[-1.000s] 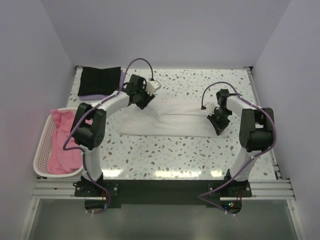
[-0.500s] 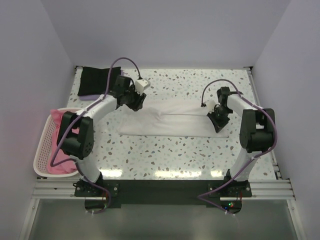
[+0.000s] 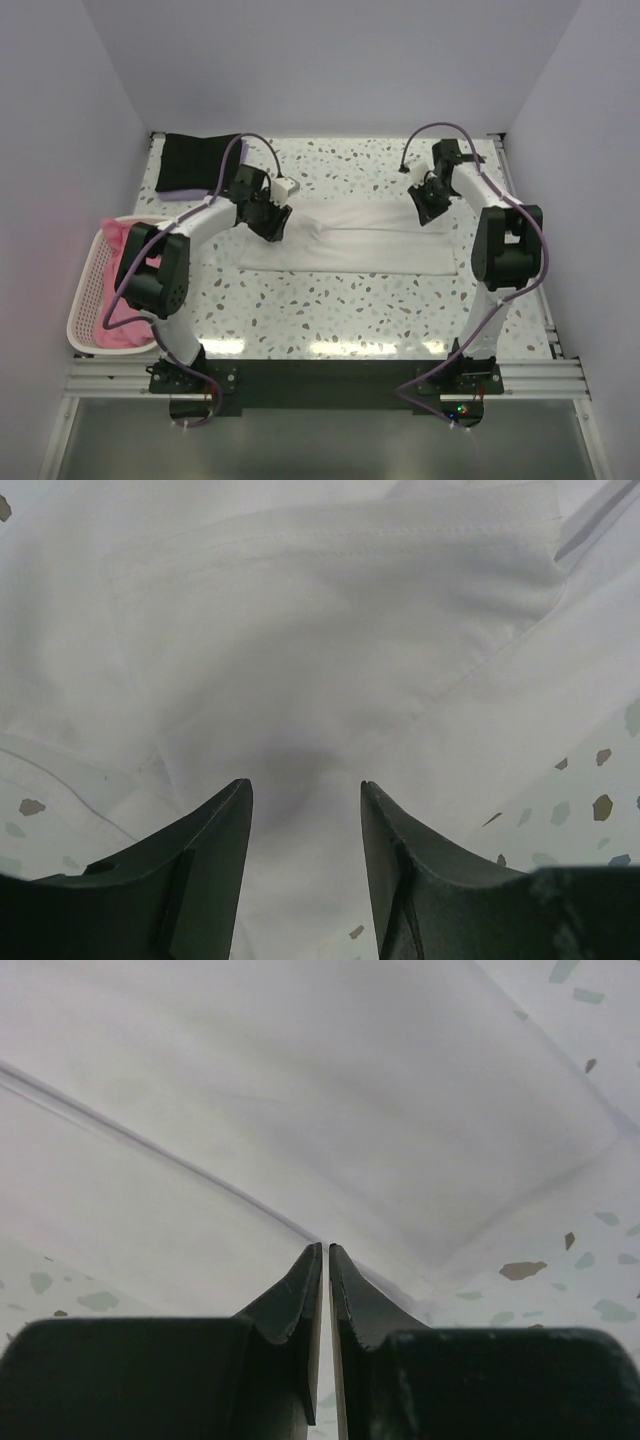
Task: Fold and stack the t-shirts
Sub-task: Fold the tshirt
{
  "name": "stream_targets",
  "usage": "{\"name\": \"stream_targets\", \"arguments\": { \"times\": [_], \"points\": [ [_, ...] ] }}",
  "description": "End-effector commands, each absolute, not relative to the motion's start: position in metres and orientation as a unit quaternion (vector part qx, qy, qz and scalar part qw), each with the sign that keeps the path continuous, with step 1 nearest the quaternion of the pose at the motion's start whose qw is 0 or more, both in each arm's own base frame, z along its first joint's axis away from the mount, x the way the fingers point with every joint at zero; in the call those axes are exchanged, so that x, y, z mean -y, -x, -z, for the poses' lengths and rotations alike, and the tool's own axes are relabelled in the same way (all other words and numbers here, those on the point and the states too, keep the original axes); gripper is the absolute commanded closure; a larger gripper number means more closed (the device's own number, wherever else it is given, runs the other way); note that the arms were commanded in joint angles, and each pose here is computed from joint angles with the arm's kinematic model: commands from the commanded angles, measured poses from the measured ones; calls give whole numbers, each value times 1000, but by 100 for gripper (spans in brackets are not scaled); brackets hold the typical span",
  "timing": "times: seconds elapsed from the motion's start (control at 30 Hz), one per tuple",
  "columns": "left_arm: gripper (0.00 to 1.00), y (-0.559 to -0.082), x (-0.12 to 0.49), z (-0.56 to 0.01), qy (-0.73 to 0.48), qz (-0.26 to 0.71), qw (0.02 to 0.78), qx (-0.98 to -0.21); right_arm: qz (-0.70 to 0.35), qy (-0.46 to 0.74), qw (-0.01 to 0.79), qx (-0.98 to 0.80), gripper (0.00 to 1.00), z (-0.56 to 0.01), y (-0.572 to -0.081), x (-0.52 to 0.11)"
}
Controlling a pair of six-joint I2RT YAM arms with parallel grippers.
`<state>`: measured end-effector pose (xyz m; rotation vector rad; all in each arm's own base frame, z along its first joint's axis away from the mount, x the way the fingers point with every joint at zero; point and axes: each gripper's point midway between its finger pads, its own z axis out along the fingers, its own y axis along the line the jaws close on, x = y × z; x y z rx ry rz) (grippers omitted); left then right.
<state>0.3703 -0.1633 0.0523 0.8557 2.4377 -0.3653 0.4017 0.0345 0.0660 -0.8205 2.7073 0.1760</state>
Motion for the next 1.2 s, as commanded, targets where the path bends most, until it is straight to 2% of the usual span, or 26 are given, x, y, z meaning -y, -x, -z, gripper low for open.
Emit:
{"name": "stream_targets", "arguments": {
  "times": [0.0,0.07,0.3,0.5,0.73,0.93,1.13,1.17],
  "points": [
    [48,-384,185,-81,-326,177,296,-880,-96,280,165,-941,89,-74,-404,-62],
    [48,-384,203,-90,-333,208,304,-868,-102,286,159,-940,89,-70,-398,-72],
    [49,-392,241,-81,-350,208,293,-865,-79,286,156,-942,89,-62,-401,-64],
    [48,-411,248,-57,-341,175,288,-877,-56,274,159,-947,85,-50,-417,-59],
    [49,-417,239,-24,-341,135,258,-894,-22,277,122,-953,85,-17,-415,-44],
    [50,-421,232,-3,-349,113,241,-899,15,303,79,-950,85,5,-391,-25],
    [50,-446,231,14,-376,95,235,-891,2,347,39,-937,84,5,-332,-38],
    [50,-468,234,0,-381,80,257,-885,-5,356,18,-934,84,12,-313,-41]
  ]
}}
